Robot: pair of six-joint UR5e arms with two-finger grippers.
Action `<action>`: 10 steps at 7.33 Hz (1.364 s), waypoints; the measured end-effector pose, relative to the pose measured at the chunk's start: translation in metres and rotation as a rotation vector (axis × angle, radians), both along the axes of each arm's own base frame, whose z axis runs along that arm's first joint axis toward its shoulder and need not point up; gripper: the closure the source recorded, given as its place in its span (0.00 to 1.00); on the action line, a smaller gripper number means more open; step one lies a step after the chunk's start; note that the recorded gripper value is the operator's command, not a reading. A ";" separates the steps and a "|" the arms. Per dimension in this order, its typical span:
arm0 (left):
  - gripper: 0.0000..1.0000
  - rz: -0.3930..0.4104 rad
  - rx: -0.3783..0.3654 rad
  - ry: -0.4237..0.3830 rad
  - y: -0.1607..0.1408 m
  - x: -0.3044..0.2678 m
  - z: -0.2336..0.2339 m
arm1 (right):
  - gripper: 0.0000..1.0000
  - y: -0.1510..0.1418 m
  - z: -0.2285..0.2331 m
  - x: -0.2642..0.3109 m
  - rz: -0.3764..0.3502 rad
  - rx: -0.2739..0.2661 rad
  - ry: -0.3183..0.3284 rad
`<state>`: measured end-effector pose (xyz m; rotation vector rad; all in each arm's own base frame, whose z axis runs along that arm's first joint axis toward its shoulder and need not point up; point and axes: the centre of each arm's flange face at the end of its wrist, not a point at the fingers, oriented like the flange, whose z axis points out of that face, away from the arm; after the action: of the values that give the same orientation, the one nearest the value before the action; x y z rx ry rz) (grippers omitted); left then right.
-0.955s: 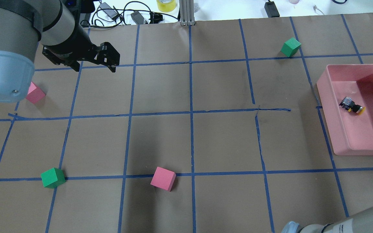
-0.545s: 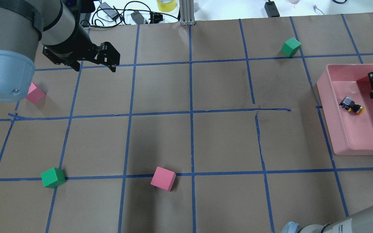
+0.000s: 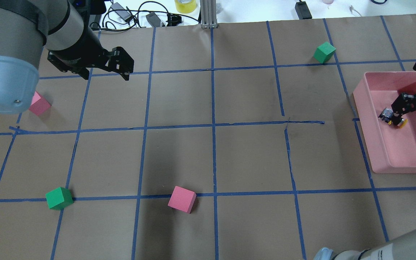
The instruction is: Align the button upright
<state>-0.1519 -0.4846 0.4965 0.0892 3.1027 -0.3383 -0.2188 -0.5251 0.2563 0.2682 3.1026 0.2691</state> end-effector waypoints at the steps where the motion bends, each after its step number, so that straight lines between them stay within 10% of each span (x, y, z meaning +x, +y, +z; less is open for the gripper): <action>1: 0.00 0.000 0.000 0.000 0.000 0.000 0.000 | 0.00 0.002 -0.003 0.000 0.018 0.008 0.000; 10: 0.00 0.000 0.000 0.000 0.000 0.000 0.000 | 0.00 0.040 -0.052 -0.018 0.139 0.173 0.053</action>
<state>-0.1519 -0.4846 0.4965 0.0892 3.1027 -0.3383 -0.2372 -0.4855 0.2046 0.0621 3.1576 0.5438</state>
